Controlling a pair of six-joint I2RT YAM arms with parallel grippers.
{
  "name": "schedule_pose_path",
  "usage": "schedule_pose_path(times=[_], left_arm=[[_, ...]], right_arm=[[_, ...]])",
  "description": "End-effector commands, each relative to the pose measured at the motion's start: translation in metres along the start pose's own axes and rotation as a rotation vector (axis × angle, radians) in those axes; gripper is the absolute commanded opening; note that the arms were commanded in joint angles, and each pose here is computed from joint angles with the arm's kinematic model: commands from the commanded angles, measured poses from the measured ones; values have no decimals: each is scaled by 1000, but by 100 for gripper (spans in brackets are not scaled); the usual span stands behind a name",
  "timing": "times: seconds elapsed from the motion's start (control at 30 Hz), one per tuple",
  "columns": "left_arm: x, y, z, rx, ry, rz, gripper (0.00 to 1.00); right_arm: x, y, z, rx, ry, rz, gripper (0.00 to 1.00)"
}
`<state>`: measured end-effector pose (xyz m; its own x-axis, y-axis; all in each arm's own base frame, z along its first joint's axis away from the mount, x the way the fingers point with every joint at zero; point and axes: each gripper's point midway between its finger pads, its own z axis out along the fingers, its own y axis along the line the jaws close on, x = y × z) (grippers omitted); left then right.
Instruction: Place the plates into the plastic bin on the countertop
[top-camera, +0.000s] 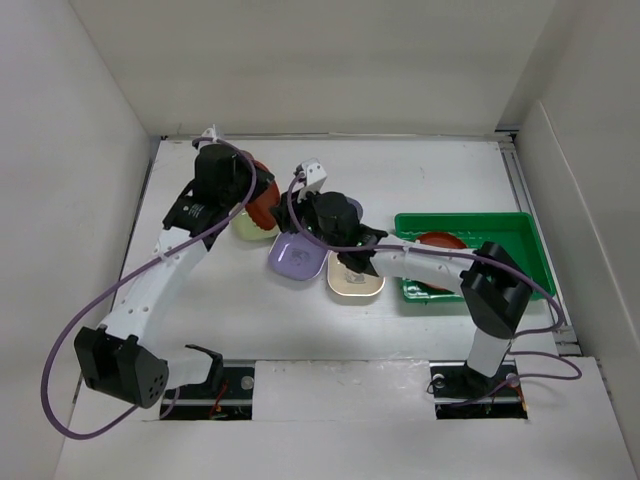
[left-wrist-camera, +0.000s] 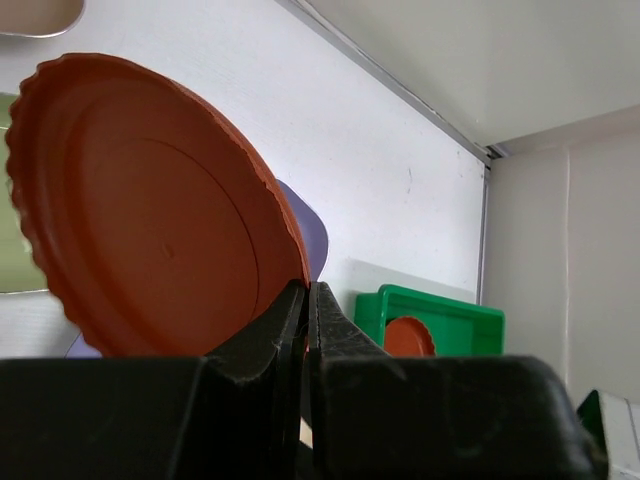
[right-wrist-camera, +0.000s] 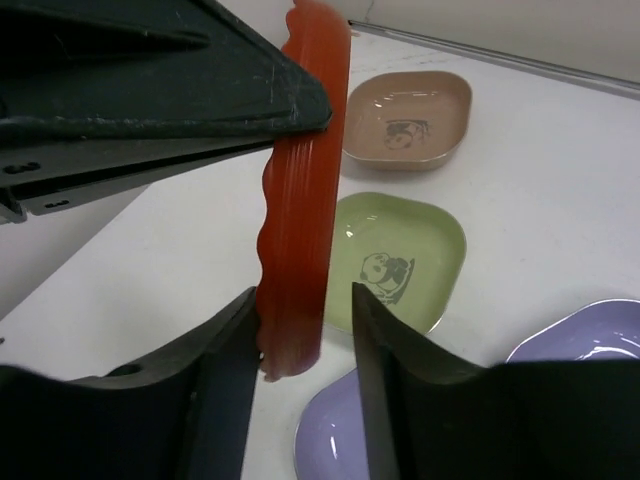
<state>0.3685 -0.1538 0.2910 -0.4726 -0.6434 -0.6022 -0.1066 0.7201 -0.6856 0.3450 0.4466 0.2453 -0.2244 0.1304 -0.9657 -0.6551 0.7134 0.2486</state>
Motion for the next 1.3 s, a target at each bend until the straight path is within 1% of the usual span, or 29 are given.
schedule_pose_path(times=[0.0, 0.03, 0.07, 0.1, 0.13, 0.17, 0.2, 0.23, 0.27, 0.33, 0.47, 0.53, 0.57, 0.6, 0.63, 0.73, 0.8, 0.87, 0.9, 0.93, 0.97, 1.0, 1.03, 1.07, 1.1, 1.17, 1.2, 1.23, 1.27], left_arm=[[-27, -28, -23, 81, -80, 12, 0], [-27, -28, -23, 82, -79, 3, 0], [-28, -30, -27, 89, -85, 2, 0], [-27, -31, -27, 98, -75, 3, 0], [-25, -33, -27, 106, -66, 4, 0], [-25, -33, -27, 106, -66, 4, 0], [-25, -35, -31, 118, -65, 4, 0], [-25, -35, -31, 119, -65, 4, 0], [-25, -35, -31, 119, -65, 4, 0], [-27, -37, -34, 126, -71, 4, 0], [-25, -38, -35, 132, -63, 14, 0], [-25, -40, -38, 146, -61, 14, 23], [-25, -40, -38, 146, -62, 23, 32], [-26, -43, -39, 160, -62, 24, 37], [-24, -41, -37, 160, -62, 24, 45], [-28, -49, -42, 195, -76, 25, 52], [-28, -49, -38, 195, -76, 25, 66], [-30, -51, -41, 197, -79, 35, 75], [-36, -53, -47, 196, -100, 43, 87], [-40, -50, -47, 173, -118, 40, 94], [-43, -47, -51, 158, -132, 38, 100], [-44, -41, -52, 125, -136, 49, 100], [-50, -41, -58, 116, -160, 55, 100], [-52, -35, -58, 84, -174, 53, 100], [-53, -31, -61, 67, -183, 63, 100], [-48, -21, -59, 39, -177, 73, 100], [-46, -19, -61, 37, -176, 73, 100], [-41, -12, -59, 31, -170, 74, 100], [-39, -9, -57, 28, -168, 85, 100]], right_arm=[[-17, 6, 4, 26, -47, -1, 43], [-15, 6, 7, 27, -44, -1, 43], [-15, 6, 7, 27, -44, -1, 37], [-10, 4, 9, 29, -34, -4, 34], [-10, 4, 9, 29, -34, -4, 34], [-15, 6, 10, 27, -44, -1, 30], [-10, 5, 12, 29, -35, -3, 20], [-10, 5, 12, 29, -35, -12, 16], [-15, 4, 12, 36, -46, -10, 13], [-15, 3, 12, 44, -48, -10, 0], [-21, 3, 7, 42, -58, -8, 0], [-17, 0, 3, 54, -49, -10, 0], [-17, -1, 0, 54, -49, -10, 0], [-26, -1, -3, 59, -66, -6, 0], [-19, -3, -6, 63, -52, -10, 0], [-23, -8, -12, 83, -57, -10, 0], [-27, -13, -19, 115, -58, -11, 0], [-20, -30, -26, 197, -31, -25, 0], [-28, -33, -35, 216, -43, -13, 0], [-29, -37, -42, 235, -41, -2, 0], [-31, -54, -50, 285, -38, 7, 0], [-18, -67, -62, 323, -11, 13, 0], [-36, -73, -79, 345, -47, 66, 0], [-37, -87, -92, 399, -53, 92, 0], [-35, -109, -118, 452, -42, 151, 0], [-34, -135, -147, 510, -46, 213, 0], [-31, -158, -164, 547, -37, 245, 0], [-12, -172, -183, 577, -9, 264, 0], [-33, -174, -207, 560, -83, 300, 0]])
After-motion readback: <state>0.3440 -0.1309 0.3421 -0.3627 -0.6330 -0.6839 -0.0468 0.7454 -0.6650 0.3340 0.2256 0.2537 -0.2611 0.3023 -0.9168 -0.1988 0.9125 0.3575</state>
